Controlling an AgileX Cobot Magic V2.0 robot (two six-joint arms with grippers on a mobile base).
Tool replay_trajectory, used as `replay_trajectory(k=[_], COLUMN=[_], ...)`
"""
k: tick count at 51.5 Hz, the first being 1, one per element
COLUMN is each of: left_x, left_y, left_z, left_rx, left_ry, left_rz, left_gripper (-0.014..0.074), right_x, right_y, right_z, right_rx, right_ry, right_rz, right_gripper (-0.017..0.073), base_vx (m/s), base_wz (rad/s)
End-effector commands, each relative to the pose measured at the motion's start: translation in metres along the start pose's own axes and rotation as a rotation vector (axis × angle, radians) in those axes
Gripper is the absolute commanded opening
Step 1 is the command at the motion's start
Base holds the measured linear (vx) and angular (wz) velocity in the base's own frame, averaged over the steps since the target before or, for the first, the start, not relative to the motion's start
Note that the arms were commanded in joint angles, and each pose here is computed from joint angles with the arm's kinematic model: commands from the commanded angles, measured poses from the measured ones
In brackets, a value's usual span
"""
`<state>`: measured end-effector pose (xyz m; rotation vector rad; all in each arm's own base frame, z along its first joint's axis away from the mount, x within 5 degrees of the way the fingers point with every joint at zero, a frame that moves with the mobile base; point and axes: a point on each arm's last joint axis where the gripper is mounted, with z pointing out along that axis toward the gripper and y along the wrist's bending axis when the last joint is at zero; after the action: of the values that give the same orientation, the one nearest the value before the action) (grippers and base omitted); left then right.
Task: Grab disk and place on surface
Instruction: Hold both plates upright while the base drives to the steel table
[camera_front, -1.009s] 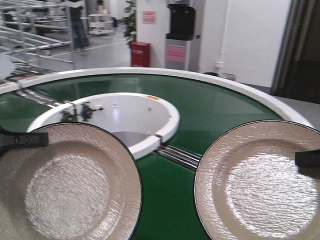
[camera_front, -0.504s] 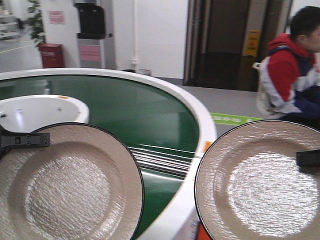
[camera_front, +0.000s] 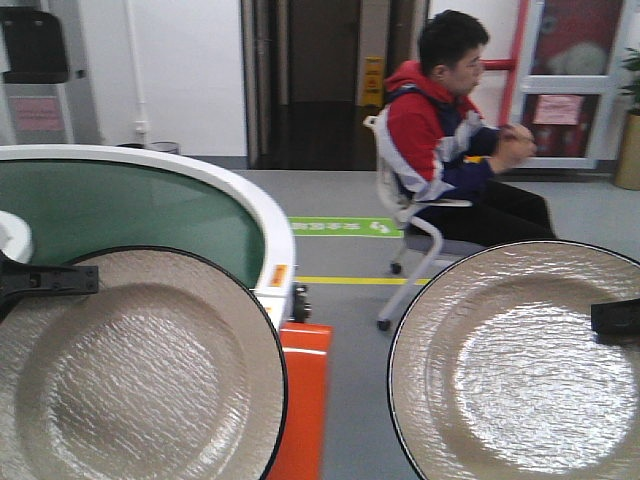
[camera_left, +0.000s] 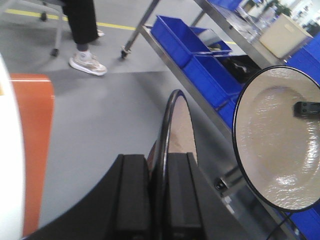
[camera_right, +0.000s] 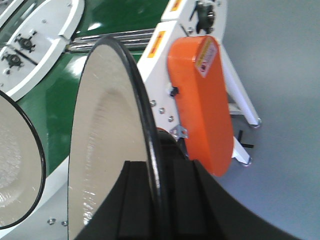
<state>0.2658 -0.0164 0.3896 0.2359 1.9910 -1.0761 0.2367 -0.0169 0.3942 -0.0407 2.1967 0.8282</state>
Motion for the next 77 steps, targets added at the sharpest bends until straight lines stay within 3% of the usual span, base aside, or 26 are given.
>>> replay_trajectory(k=[1, 46, 77], left_x=[-0.0144, -0.0141, -0.0141], left_y=[-0.0258, -0.0261, -0.0261], left_z=[-0.0084, -0.0084, -0.0084], left_rx=[0.098, 0.102, 0.102], left_ry=[-0.116, -0.112, -0.112], left_rz=[-0.013, -0.012, -0.012], left_gripper=[-0.0001, -0.0001, -0.0001], right_x=[-0.0121, -0.0117, -0.007], right_y=[0.0207, 0.021, 0.0246], right_z=[-0.0123, -0.0125, -0.0128], right_rx=[-0.074, -0.075, -0.108], right_ry=[-0.126, -0.124, -0.074], right_rz=[-0.002, -0.002, -0.009], right_gripper=[-0.0009, -0.0009, -0.0009], base_vx=[-0.07, 0.07, 0.28], base_wz=[-0.46, -0.54, -0.23])
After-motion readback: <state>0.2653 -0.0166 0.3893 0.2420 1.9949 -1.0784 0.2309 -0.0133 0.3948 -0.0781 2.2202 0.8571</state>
